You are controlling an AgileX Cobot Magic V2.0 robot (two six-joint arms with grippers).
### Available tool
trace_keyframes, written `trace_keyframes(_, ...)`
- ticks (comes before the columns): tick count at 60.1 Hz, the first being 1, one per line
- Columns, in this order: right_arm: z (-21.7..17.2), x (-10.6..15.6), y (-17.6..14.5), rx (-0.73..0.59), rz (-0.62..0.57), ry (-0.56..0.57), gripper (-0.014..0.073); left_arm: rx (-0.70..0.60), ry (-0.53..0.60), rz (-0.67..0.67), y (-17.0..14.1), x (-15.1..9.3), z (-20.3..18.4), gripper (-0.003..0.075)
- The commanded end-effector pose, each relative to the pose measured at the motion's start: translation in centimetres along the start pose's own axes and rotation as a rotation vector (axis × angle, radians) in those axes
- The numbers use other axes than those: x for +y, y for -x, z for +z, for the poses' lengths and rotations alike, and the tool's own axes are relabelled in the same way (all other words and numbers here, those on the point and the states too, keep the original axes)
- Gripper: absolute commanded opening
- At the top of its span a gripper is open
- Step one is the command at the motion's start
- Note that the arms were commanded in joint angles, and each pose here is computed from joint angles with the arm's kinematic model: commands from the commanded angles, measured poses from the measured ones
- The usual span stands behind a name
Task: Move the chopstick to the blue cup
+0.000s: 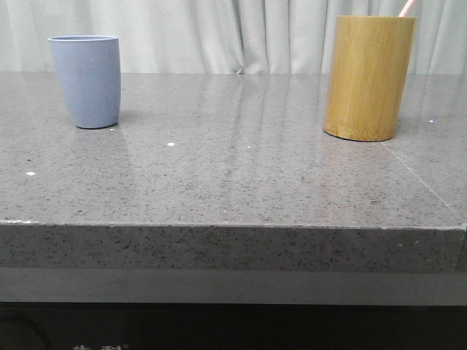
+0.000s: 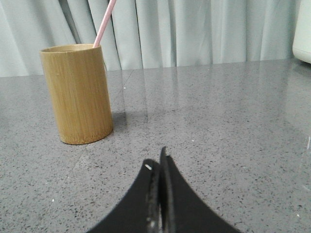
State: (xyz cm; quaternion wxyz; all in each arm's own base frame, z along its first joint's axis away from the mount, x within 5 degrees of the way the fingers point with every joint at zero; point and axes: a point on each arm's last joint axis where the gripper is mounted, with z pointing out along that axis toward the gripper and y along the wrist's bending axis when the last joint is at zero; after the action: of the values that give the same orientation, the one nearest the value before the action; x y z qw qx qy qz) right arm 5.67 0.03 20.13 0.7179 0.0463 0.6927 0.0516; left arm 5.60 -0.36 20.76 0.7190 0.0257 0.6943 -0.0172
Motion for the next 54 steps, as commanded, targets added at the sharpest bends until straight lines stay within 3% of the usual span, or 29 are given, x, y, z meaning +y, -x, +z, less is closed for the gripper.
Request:
trace_keyframes(1, -0.2, 0.2, 1.1, -0.112, -0.013, 0.015, -0.0069, -0.095, 0.01, -0.009, 0.6, 0.1, -0.2, -0.0019)
trace_keyframes(38, -0.3, 0.2, 1.3, -0.133, -0.013, 0.019, -0.0069, -0.116, 0.013, -0.009, 0.8, 0.1, -0.2, -0.0019)
trace_keyframes(54, -0.5, 0.4, 2.5, -0.156, -0.013, 0.021, -0.0069, -0.199, 0.015, -0.052, 3.0, 0.2, -0.6, -0.0019)
